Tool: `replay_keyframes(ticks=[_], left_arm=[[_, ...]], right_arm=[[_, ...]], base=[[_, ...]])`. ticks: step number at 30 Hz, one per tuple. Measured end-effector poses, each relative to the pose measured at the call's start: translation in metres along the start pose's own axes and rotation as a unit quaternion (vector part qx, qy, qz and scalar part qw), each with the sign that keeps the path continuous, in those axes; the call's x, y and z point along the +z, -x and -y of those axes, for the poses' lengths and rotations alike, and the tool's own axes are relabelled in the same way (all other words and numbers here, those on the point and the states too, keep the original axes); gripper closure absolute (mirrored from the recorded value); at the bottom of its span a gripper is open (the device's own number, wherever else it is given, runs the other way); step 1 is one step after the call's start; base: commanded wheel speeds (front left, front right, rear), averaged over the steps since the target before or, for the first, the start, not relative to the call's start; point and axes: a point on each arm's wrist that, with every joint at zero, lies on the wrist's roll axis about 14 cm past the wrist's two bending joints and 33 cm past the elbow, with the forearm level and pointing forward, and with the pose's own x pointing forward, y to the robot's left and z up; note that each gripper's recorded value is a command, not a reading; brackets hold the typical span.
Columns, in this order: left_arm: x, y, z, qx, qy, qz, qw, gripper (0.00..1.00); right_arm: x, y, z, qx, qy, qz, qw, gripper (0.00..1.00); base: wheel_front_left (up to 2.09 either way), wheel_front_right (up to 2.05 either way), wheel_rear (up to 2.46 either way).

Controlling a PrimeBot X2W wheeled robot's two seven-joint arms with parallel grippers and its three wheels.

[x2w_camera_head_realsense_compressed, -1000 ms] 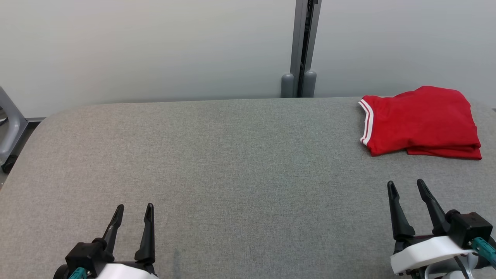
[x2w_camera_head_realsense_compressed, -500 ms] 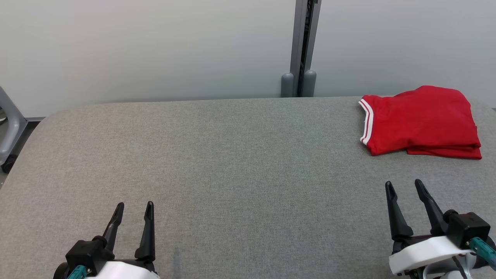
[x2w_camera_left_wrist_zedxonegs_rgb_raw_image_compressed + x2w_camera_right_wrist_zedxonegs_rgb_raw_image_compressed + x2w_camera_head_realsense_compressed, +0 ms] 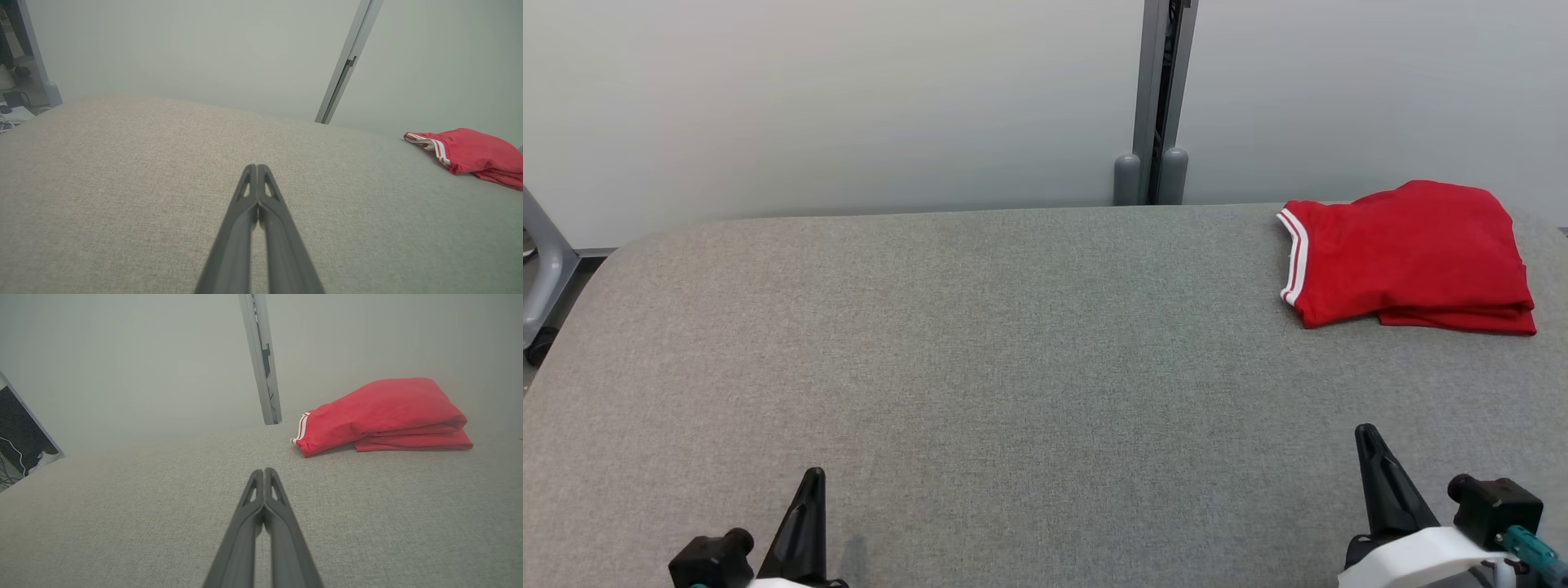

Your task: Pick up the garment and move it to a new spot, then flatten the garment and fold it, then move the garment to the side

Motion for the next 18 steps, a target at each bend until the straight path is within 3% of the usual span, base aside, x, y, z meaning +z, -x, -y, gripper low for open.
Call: replay_keyframes(ticks=[18], left_arm=[[0.010, -0.013, -0.011, 0.031, 0.150, 0.005, 0.988, 1.00]], right_arm=[[0.004, -0.012, 0.018, -0.042, -0.151, -0.009, 0.988, 1.00]], base=[[0.00, 0.00, 0.00]])
